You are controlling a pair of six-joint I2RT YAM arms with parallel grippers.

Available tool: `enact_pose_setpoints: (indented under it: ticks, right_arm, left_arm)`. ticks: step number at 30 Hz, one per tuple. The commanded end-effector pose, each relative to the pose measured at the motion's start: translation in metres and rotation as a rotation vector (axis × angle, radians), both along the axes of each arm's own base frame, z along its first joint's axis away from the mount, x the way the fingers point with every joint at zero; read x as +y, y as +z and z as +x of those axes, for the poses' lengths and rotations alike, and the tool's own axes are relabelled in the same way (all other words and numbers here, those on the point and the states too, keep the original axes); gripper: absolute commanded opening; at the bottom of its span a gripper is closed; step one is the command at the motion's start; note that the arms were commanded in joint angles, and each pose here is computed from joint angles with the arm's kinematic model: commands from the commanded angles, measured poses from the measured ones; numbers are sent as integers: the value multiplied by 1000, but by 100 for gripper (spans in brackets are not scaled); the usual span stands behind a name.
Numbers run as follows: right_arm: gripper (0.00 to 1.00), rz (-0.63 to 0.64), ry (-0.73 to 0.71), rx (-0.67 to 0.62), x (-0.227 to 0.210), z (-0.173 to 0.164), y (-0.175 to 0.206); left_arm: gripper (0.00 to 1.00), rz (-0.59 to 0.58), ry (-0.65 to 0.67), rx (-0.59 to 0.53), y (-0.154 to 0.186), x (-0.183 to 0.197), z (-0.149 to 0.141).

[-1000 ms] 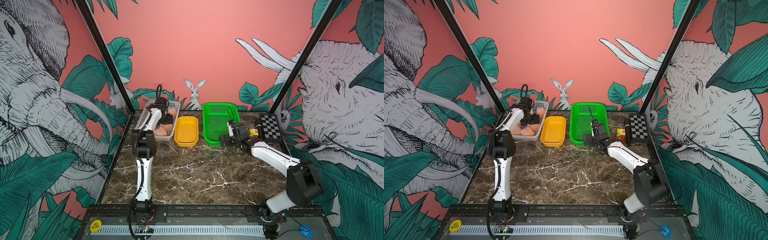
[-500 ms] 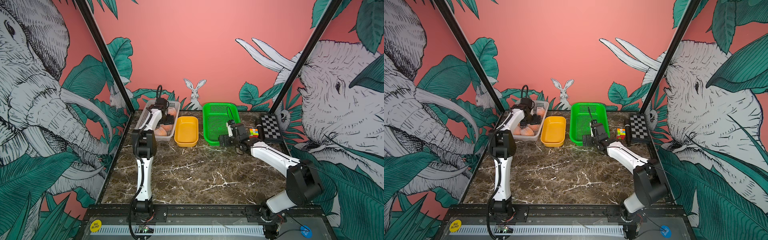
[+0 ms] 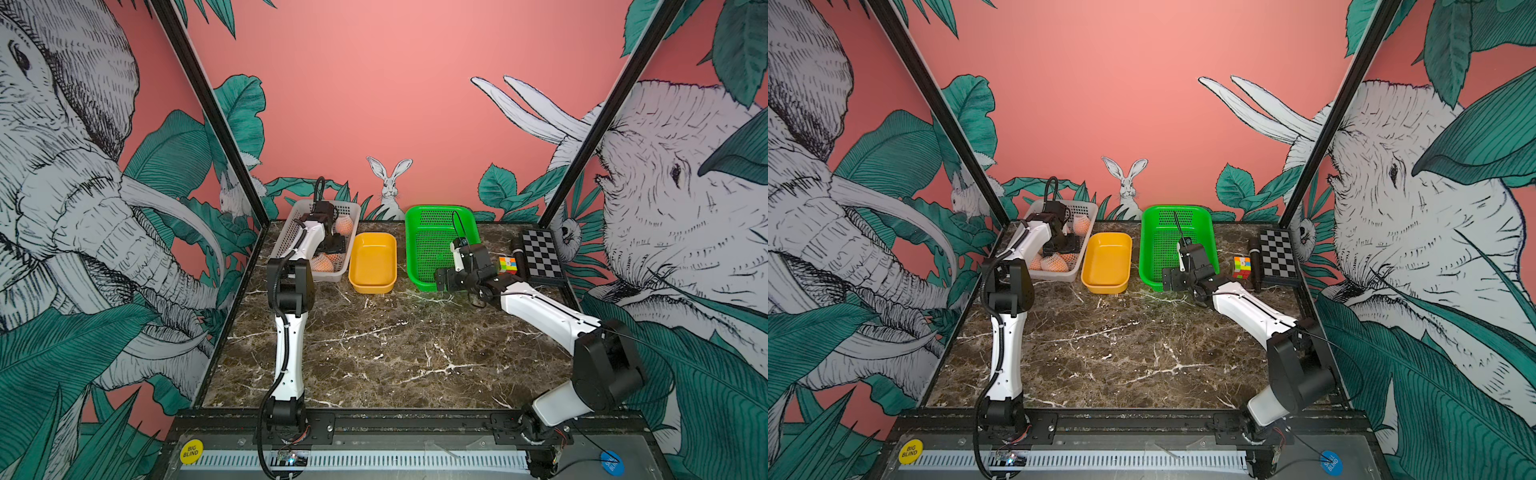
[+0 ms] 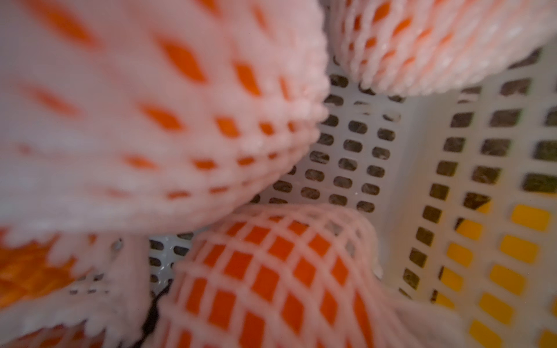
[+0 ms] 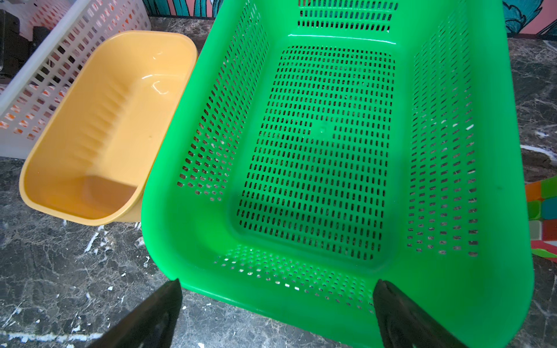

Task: Remove foam nets from oranges
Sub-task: Pick up the orange from the basket.

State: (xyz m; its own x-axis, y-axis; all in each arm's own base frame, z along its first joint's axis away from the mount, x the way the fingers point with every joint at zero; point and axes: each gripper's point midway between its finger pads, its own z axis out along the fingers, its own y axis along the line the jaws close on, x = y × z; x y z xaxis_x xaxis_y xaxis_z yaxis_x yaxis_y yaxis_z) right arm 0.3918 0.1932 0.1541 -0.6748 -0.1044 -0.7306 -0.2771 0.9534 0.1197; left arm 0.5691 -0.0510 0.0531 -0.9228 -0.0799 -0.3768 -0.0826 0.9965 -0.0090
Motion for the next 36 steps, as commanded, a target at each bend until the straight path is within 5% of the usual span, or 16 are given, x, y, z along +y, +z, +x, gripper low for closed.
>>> enact_pose_setpoints:
  ticks: [1, 13, 36]
  right_arm:
    - [99, 12, 6, -22, 6, 4, 9]
    - [99, 9, 8, -36, 6, 6, 15]
    - [99, 78, 119, -60, 28, 4, 37]
  left_arm:
    - [80, 0, 11, -33, 20, 5, 3]
    - [64, 17, 19, -74, 50, 14, 0]
    - [57, -14, 14, -162, 110, 14, -8]
